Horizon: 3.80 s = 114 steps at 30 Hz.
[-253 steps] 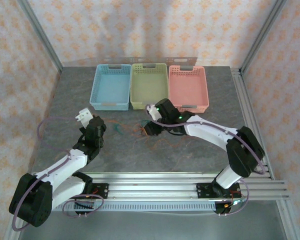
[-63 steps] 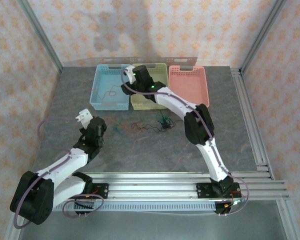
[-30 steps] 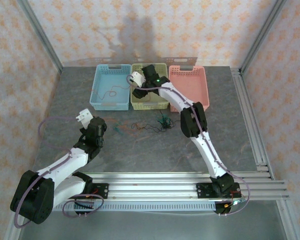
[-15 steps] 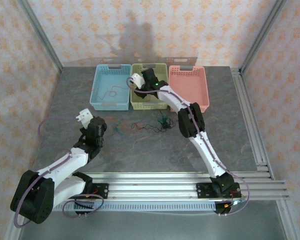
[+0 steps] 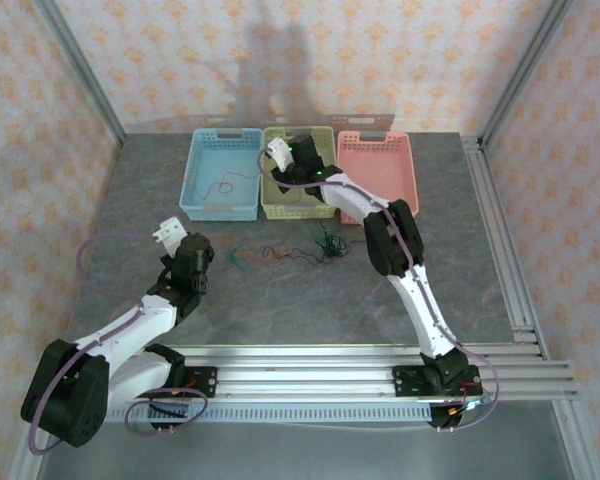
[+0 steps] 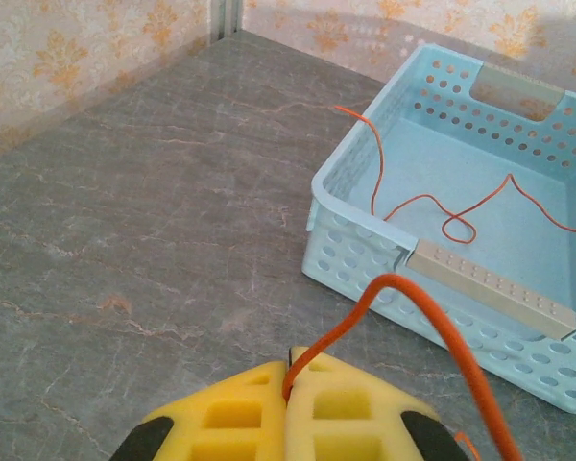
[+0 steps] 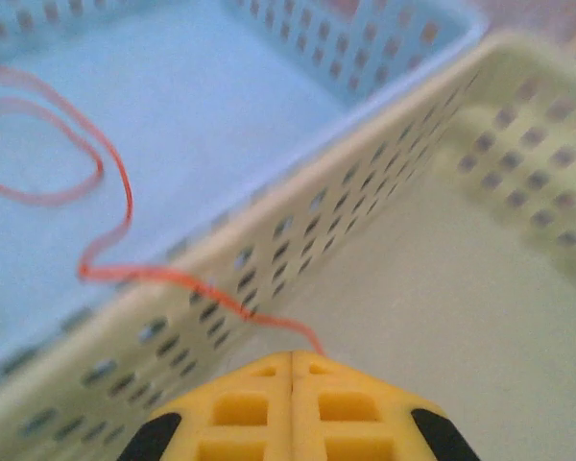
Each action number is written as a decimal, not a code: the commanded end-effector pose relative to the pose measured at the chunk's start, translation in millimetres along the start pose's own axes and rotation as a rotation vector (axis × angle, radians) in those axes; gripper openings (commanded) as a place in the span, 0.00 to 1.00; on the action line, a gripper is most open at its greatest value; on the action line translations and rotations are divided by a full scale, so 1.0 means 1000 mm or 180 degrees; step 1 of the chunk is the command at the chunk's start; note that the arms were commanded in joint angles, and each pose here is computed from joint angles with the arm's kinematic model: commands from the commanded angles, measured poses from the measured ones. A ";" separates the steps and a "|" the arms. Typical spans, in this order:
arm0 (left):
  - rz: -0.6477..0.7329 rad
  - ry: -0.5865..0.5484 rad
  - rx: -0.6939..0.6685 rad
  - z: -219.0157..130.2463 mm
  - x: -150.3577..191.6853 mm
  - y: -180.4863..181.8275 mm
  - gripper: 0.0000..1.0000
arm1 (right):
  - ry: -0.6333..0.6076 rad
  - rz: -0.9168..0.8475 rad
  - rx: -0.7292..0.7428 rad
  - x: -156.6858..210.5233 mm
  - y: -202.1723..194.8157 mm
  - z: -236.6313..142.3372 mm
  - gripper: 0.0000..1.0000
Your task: Untangle the cables
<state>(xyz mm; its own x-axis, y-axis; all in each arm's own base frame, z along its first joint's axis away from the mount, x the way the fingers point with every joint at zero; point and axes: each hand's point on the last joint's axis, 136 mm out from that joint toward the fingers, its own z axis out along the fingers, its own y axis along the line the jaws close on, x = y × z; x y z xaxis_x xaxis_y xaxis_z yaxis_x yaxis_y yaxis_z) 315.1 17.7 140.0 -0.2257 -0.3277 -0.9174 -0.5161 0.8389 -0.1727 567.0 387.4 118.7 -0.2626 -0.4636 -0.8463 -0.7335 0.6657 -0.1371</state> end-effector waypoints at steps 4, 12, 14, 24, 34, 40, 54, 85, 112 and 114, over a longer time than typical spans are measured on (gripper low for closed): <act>-0.0042 -0.0050 -0.0059 0.001 -0.009 0.000 0.00 | -0.0146 0.0074 0.0354 -0.044 -0.022 -0.027 0.05; -0.0034 -0.0039 -0.0056 0.002 -0.008 0.000 0.00 | 0.0615 0.0127 0.0088 0.005 -0.018 -0.029 0.52; -0.0039 -0.0041 -0.0052 0.002 -0.009 -0.001 0.00 | 0.0738 0.0137 0.0073 0.014 -0.019 -0.028 0.52; -0.0032 -0.0035 -0.0056 0.002 -0.008 -0.001 0.00 | 0.0998 0.0009 0.0046 0.046 -0.027 -0.010 0.53; -0.0025 -0.0025 -0.0054 0.003 -0.008 -0.001 0.00 | 0.1133 0.0195 -0.0126 0.076 -0.027 0.004 0.56; -0.0016 -0.0017 -0.0054 0.003 -0.007 -0.002 0.00 | 0.1288 0.0186 -0.0231 0.096 -0.020 0.010 0.55; -0.0017 -0.0011 -0.0046 0.003 -0.007 -0.002 0.00 | 0.0998 0.0295 -0.0134 0.063 -0.029 0.003 0.00; -0.0017 -0.0010 -0.0041 0.003 -0.008 -0.003 0.00 | -0.1376 0.1064 -0.0029 -0.148 0.024 -0.011 0.00; 0.0004 0.0025 -0.0023 0.005 -0.006 -0.005 0.00 | -0.1554 0.1690 -0.0063 -0.116 0.015 0.023 0.32; 0.0006 0.0027 -0.0015 0.005 -0.006 -0.006 0.00 | -0.1438 0.1413 -0.0112 -0.124 0.025 0.015 0.44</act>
<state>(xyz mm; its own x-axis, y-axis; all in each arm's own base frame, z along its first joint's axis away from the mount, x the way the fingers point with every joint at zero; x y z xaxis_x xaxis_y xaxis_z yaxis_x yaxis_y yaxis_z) 318.3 15.2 134.1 -0.2551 -0.3219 -0.9118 -0.5130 0.8443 -0.1546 609.9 457.0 169.1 -0.3114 0.2168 -0.9252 -0.5429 0.7585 0.3605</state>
